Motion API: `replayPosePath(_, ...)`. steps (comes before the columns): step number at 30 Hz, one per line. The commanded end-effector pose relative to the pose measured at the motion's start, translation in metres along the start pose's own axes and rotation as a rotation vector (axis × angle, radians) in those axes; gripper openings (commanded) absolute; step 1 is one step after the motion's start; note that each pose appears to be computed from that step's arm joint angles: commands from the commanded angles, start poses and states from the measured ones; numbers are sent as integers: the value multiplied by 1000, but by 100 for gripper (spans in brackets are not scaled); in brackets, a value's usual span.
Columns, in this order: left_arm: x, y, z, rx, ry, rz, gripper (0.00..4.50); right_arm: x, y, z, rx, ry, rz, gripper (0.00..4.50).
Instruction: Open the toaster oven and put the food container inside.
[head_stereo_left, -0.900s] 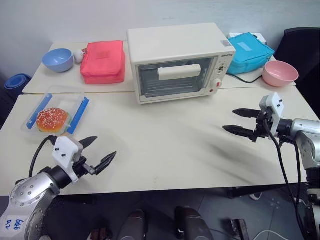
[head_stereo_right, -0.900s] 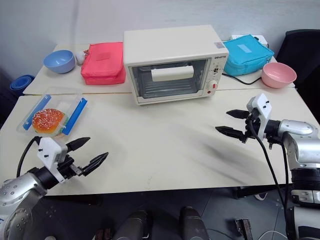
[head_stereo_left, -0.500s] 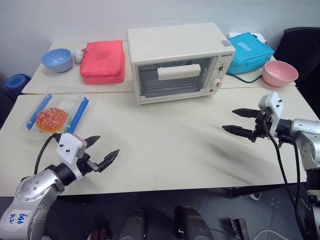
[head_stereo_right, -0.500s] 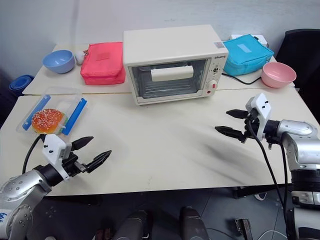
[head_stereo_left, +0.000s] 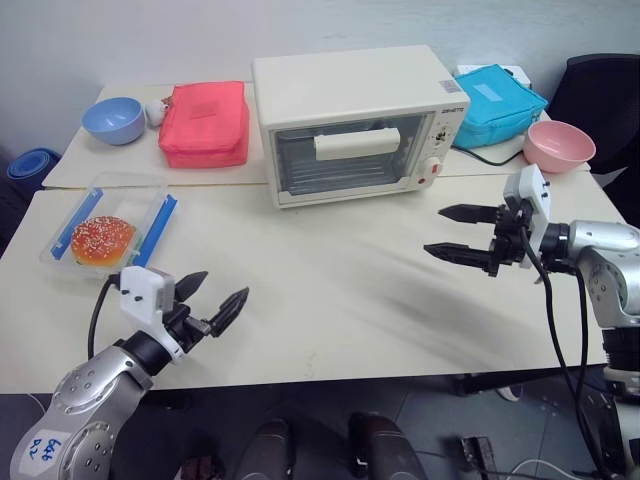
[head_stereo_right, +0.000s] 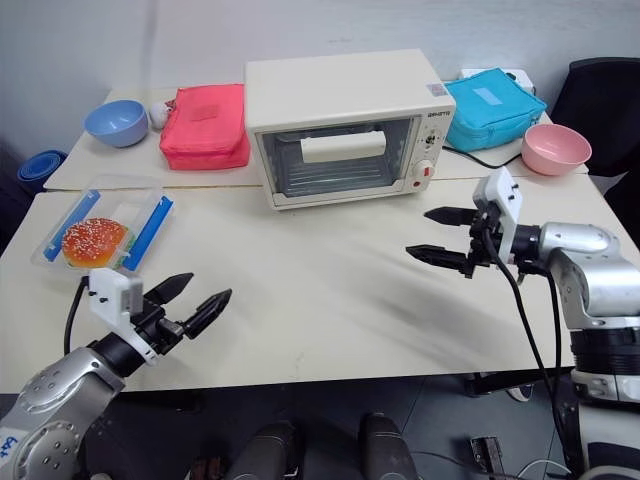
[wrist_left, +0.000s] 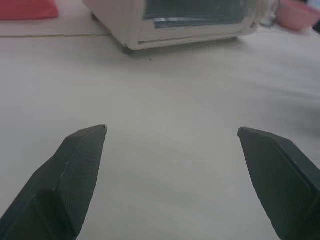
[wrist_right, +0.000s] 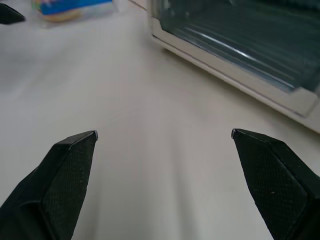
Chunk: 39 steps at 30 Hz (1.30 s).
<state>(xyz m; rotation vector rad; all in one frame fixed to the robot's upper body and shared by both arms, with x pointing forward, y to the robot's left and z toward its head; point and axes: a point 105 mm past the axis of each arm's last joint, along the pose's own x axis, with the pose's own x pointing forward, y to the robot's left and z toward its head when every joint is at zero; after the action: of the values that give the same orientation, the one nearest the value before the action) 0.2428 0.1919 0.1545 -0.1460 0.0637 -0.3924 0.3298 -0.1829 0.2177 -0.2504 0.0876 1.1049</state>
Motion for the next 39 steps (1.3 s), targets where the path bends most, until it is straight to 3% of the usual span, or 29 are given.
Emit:
replayPosePath(1, -12, 11, 15, -97, -94, 148, 450, 7, 9, 24, -40, -49, 82, 448)
replayPosePath(6, -20, 18, 26, -167, -145, 244, 450, 14, 11, 45, -52, -100, 134, 448)
replayPosePath(14, -5, -37, 61, 121, -134, -136, 450, 1, -23, 38, -26, -111, -47, 448)
replayPosePath(19, 13, -33, 91, 220, -139, -284, 450, 9, -53, 52, -4, -206, -189, 448)
replayPosePath(26, 31, -21, 124, 319, -148, -363, 450, 45, -68, 63, -2, -271, -207, 448)
replayPosePath(33, 37, -21, 138, 361, -171, -396, 450, 73, -63, 68, -18, -279, -161, 448)
replayPosePath(39, 40, -25, 141, 374, -191, -409, 450, 78, -61, 62, -23, -248, -141, 448)
